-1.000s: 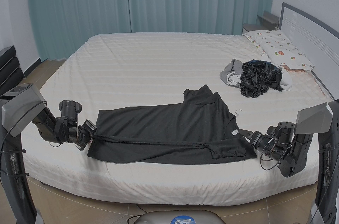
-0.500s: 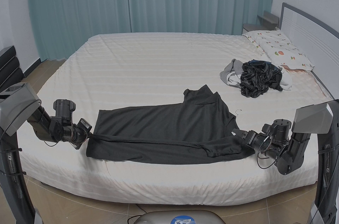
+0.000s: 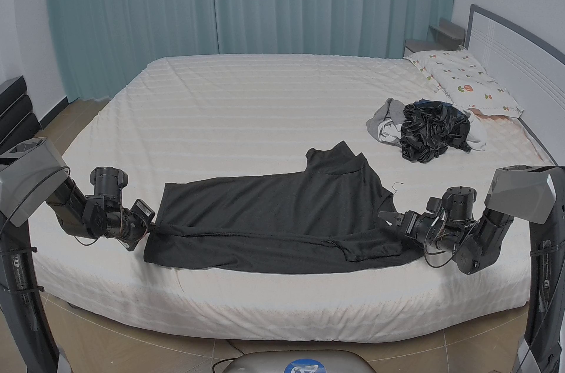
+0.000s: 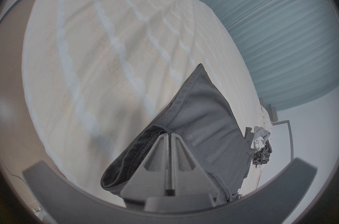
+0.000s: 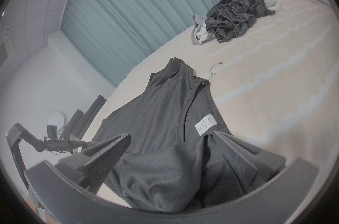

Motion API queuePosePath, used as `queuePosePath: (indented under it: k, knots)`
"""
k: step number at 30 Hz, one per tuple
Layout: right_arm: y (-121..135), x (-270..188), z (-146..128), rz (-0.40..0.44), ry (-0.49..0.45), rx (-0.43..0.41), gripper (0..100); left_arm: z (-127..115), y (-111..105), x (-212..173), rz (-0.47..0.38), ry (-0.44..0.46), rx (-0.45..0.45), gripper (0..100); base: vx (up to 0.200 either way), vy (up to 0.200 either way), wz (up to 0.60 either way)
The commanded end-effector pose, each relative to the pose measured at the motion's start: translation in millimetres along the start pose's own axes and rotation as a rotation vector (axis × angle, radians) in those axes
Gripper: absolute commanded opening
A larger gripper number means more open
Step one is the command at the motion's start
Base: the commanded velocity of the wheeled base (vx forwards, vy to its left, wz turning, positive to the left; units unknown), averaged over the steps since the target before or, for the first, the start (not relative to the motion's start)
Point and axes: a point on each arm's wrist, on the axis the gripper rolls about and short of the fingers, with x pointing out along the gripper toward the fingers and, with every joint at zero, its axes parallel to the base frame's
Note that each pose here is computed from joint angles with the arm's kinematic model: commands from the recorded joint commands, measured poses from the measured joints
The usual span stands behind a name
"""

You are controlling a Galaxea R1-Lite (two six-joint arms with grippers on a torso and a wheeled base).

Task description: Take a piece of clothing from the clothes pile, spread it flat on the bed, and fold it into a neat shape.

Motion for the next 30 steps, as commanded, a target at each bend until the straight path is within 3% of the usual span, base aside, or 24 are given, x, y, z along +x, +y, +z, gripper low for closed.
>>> queuePosePath:
  k: [1,10,19,20,30]
  knots:
    - [-7.3,11.7,-2.9,-0.001,-0.001,-0.013,100,-1.1,0.2,0.2,0.001,0.003,0.001,0,0.0,0.0,0.0]
    - [-13.4,20.5,-9.5,-0.011,0.024,-0.068,100,-1.3,0.5,0.6,0.002,0.005,0.001,0,0.0,0.0,0.0]
    - [-14.7,18.6,-13.4,-0.016,0.038,-0.064,100,-1.4,0.5,0.6,0.001,0.006,0.001,0,0.0,0.0,0.0]
    - [-15.0,18.6,-12.5,-0.015,0.033,-0.065,0,-0.9,-0.2,0.2,-0.002,0.004,0.001,0,0.0,0.0,0.0]
    - [-17.5,15.7,-7.0,-0.018,0.01,-0.056,0,-1.4,0.5,0.6,0.001,0.006,0.001,0,0.0,0.0,0.0]
